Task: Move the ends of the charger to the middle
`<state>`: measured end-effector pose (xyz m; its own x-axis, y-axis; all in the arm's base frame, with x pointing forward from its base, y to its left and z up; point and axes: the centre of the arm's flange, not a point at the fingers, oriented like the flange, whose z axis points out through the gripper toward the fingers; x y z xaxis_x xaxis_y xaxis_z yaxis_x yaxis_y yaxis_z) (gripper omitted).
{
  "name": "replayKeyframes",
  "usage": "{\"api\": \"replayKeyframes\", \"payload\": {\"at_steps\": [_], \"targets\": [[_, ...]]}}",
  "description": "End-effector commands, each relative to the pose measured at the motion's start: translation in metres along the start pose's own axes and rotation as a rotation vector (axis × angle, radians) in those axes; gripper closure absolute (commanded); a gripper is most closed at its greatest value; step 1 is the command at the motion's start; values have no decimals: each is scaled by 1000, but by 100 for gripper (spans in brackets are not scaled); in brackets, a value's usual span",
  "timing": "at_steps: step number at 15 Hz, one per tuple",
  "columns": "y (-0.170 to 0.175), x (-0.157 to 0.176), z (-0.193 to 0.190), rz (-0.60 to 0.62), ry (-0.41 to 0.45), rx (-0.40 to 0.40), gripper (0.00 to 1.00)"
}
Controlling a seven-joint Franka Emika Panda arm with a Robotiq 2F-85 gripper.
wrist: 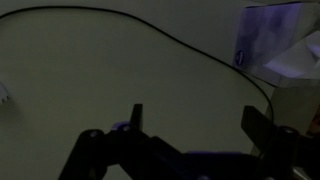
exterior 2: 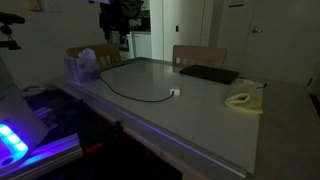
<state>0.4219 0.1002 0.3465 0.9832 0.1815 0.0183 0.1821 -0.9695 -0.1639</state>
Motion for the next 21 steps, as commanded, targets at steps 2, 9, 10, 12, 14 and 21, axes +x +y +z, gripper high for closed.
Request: {"api": "replayKeyframes", "payload": {"at_steps": [2, 9, 10, 12, 14, 21], "targets": [[-1, -2, -1, 0, 21, -1, 0], [-16, 55, 4, 67, 137, -34, 0], [-21, 65, 9, 57, 133, -35, 0], [-36, 87, 24, 37, 110, -50, 0], [-52, 107, 45, 9, 92, -67, 0], [-105, 161, 112, 90, 54, -99, 0]]}}
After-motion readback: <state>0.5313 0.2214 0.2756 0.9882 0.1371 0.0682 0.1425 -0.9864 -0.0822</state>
